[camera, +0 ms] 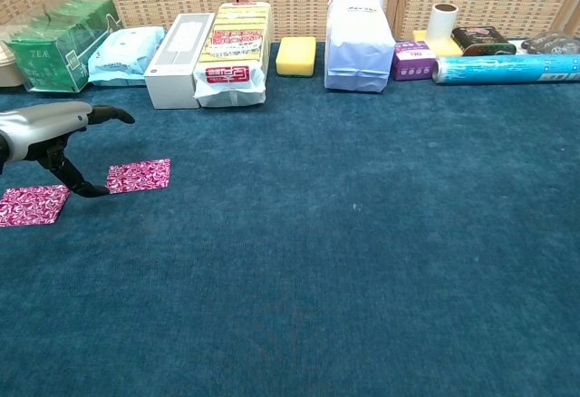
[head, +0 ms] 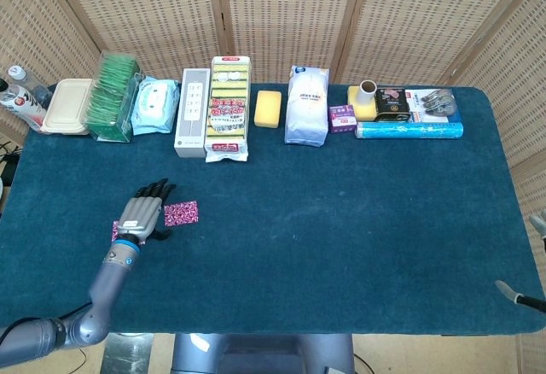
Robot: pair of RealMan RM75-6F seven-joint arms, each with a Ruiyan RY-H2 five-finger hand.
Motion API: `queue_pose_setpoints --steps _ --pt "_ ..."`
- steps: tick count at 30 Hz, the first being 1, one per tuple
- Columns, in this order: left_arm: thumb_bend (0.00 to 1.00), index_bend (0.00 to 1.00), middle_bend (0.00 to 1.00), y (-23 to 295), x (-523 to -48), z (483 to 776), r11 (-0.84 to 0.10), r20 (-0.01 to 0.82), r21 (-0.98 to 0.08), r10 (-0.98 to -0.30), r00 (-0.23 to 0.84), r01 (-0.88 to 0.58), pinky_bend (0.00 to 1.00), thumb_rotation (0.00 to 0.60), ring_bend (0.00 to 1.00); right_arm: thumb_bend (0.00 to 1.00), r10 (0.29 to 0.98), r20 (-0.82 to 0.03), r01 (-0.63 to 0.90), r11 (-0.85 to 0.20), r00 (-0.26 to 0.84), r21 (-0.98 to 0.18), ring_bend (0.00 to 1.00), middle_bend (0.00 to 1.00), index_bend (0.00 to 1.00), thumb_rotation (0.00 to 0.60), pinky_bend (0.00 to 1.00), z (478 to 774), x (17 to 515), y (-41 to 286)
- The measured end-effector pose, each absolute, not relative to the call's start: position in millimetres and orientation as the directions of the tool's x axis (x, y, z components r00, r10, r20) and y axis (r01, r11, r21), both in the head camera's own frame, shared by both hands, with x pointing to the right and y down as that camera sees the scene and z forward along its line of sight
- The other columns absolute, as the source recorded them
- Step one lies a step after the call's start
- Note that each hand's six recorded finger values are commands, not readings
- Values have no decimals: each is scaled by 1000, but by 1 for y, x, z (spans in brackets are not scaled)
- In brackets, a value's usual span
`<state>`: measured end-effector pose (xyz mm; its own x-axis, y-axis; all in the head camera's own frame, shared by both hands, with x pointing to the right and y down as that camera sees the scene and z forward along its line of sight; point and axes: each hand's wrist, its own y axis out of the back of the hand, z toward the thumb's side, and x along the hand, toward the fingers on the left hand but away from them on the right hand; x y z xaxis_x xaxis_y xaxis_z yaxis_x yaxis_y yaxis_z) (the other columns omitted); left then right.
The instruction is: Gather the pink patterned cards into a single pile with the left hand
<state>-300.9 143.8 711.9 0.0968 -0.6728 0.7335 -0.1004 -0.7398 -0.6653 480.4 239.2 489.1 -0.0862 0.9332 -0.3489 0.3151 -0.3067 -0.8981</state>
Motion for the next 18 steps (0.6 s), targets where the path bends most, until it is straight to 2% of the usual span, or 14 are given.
queue_pose_setpoints --steps 5,18 --pt "228 231 0 143 -298 713 -756 762 -638 -648 26 -146 74 600 0 0 933 -348 319 -304 -89 -898 0 0 44 600 0 489 482 239" --pt "226 237 0 130 -280 713 -759 766 -641 -641 -40 -112 73 600 0 0 933 -349 324 -305 -88 -896 0 0 44 600 0 488 483 238"
